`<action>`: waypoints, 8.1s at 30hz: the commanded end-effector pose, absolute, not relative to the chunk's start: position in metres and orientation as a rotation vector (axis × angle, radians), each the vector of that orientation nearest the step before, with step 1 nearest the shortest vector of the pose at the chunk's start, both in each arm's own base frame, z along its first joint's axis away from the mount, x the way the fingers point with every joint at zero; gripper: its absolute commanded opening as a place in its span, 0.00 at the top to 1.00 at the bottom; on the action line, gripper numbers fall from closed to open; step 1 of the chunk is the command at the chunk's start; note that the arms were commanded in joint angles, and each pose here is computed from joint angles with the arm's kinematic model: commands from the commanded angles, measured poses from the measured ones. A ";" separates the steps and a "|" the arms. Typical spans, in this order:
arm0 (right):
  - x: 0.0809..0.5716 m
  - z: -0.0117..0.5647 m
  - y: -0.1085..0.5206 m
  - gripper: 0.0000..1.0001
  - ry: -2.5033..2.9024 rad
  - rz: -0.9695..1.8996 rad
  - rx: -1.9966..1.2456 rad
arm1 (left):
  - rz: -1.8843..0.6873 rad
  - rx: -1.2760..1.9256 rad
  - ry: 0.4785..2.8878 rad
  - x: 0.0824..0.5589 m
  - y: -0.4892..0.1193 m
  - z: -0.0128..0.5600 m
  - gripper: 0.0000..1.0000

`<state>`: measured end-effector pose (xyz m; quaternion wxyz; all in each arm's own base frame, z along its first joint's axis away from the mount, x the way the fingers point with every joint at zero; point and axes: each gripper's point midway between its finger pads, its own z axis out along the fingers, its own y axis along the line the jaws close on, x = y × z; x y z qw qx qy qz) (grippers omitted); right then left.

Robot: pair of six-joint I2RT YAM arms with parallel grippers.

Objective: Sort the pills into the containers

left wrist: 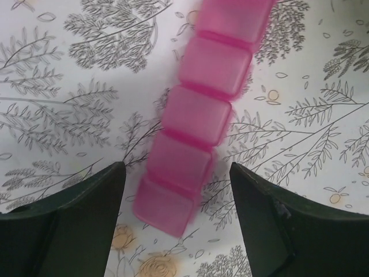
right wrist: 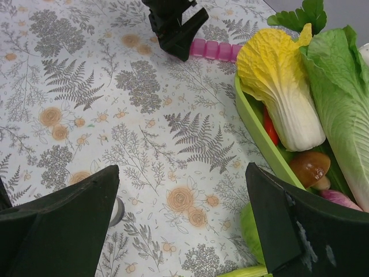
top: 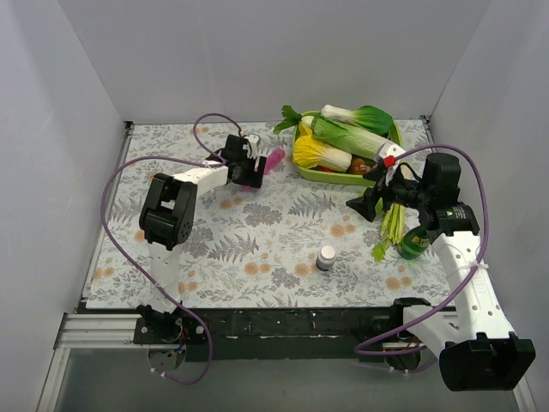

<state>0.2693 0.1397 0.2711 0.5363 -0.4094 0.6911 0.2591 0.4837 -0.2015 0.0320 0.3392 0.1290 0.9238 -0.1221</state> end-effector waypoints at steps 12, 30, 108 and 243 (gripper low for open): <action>0.267 0.276 0.142 0.02 1.601 0.628 -0.992 | -0.150 0.561 2.371 0.479 -0.218 0.034 0.31; 0.261 0.275 0.144 0.02 1.592 0.645 -1.014 | -0.271 0.539 2.450 0.457 -0.227 0.045 0.86; 0.218 0.100 0.317 0.86 1.314 1.034 -2.272 | -0.802 0.955 1.429 0.204 -0.194 0.235 0.02; 0.272 0.076 0.291 0.09 1.121 0.705 -2.105 | -0.564 1.347 1.976 0.226 -0.237 0.022 0.80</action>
